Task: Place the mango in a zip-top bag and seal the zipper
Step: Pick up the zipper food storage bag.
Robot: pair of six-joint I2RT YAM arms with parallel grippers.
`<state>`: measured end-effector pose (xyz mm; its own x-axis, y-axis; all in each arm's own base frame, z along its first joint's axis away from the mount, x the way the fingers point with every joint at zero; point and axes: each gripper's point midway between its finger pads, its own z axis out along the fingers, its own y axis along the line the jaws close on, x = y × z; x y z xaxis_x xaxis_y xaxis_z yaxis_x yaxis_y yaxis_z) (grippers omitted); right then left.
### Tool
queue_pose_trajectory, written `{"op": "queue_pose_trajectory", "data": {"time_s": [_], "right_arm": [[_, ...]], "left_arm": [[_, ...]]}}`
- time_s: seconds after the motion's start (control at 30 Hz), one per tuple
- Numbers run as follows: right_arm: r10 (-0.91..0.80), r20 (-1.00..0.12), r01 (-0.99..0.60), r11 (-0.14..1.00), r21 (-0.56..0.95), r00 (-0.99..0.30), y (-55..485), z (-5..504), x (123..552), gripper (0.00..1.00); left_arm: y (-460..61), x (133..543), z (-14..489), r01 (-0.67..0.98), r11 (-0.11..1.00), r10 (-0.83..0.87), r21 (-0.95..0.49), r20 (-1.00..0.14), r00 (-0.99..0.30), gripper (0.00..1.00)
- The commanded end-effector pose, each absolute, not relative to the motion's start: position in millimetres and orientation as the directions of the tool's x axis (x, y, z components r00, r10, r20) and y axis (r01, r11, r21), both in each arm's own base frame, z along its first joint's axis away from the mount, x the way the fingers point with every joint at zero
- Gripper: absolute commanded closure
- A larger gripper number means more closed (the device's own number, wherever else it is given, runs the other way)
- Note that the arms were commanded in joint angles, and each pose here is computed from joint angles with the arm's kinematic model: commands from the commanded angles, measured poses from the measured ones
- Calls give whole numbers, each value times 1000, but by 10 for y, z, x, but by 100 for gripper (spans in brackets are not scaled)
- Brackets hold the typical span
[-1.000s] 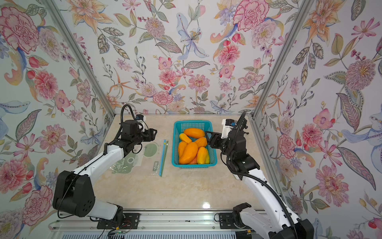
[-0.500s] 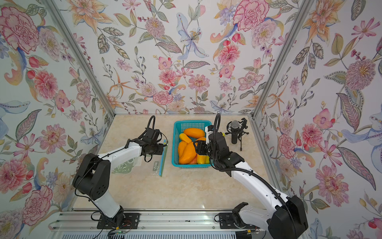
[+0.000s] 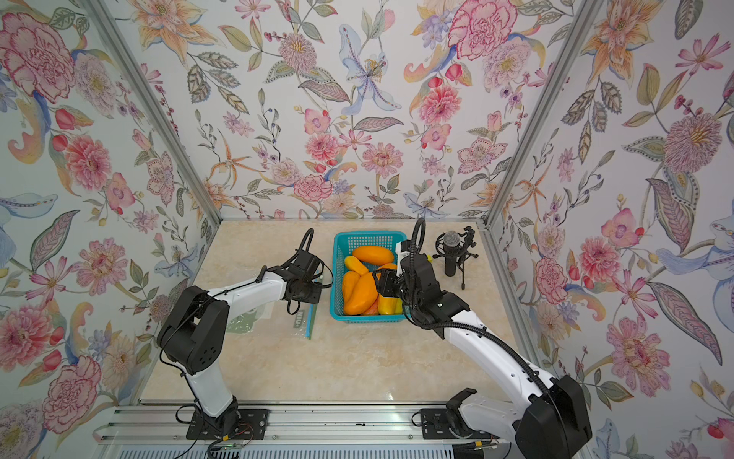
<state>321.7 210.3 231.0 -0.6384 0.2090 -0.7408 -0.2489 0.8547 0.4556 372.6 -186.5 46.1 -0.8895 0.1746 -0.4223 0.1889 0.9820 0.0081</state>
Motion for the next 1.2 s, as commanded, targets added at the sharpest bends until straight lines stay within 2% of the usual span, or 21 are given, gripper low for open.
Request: {"op": "queue_pose_trajectory", "data": {"time_s": [0.0,0.37,0.53,0.7,0.87,1.17], "right_arm": [[228,-737,-226,858,461,-637,2078,2339,3207,42],[231,-739,-228,857,463,-633,2088,2370,3223,42],[237,-733,-219,856,468,-638,2079,2346,3214,42],[239,-734,-219,856,469,-636,2080,2350,3215,42],[239,-732,-220,854,471,-638,2090,2357,3222,42],[201,-712,-266,832,487,-673,2290,2302,3157,42]], "left_arm": [[-1832,3717,416,158,987,160,39,-403,-901,59],[-1842,3678,267,164,985,173,55,-376,-910,61],[-1814,3657,221,164,984,179,72,-367,-913,66],[-1803,3637,181,167,983,183,75,-358,-916,76],[-1809,3616,141,178,981,193,74,-344,-919,100],[-1811,3672,559,184,981,196,70,-411,-890,100]]}}
